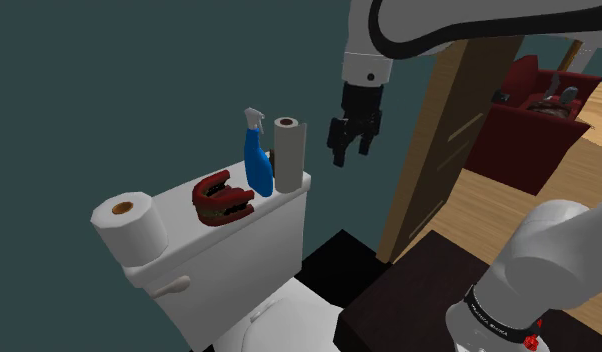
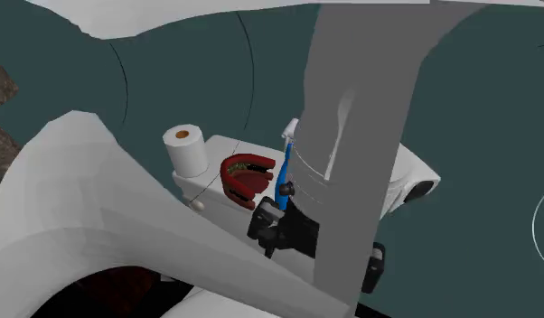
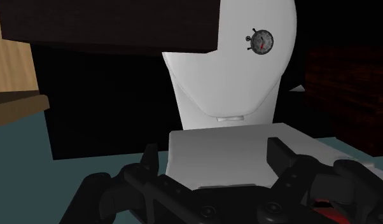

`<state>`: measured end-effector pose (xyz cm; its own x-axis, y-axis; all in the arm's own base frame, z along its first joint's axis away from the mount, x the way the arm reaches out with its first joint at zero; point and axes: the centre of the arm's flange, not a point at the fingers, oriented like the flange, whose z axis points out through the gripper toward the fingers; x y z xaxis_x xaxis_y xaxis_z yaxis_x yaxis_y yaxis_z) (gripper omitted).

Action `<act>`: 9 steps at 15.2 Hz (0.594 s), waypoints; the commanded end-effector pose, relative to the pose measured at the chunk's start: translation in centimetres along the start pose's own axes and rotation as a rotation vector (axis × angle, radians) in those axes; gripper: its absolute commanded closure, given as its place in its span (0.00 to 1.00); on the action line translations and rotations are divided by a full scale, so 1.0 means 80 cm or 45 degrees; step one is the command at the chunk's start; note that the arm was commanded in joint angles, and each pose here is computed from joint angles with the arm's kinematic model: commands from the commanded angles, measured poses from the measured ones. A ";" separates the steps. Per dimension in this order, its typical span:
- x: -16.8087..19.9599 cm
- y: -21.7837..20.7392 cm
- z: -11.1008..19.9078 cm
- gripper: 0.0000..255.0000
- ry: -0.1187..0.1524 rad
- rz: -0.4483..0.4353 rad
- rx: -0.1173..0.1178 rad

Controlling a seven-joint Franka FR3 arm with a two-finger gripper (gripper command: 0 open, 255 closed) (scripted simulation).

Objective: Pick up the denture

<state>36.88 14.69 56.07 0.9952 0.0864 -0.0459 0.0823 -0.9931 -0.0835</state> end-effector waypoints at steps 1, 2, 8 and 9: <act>0.021 -0.022 0.009 0.00 0.001 0.001 0.002; 0.031 -0.034 0.013 0.00 0.001 0.001 0.002; 0.093 -0.108 0.035 0.00 0.002 0.002 0.004; 0.103 -0.120 0.038 0.00 0.003 0.002 0.004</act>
<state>42.89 24.51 53.75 0.9953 0.0863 -0.0443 0.0823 -0.9929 -0.0855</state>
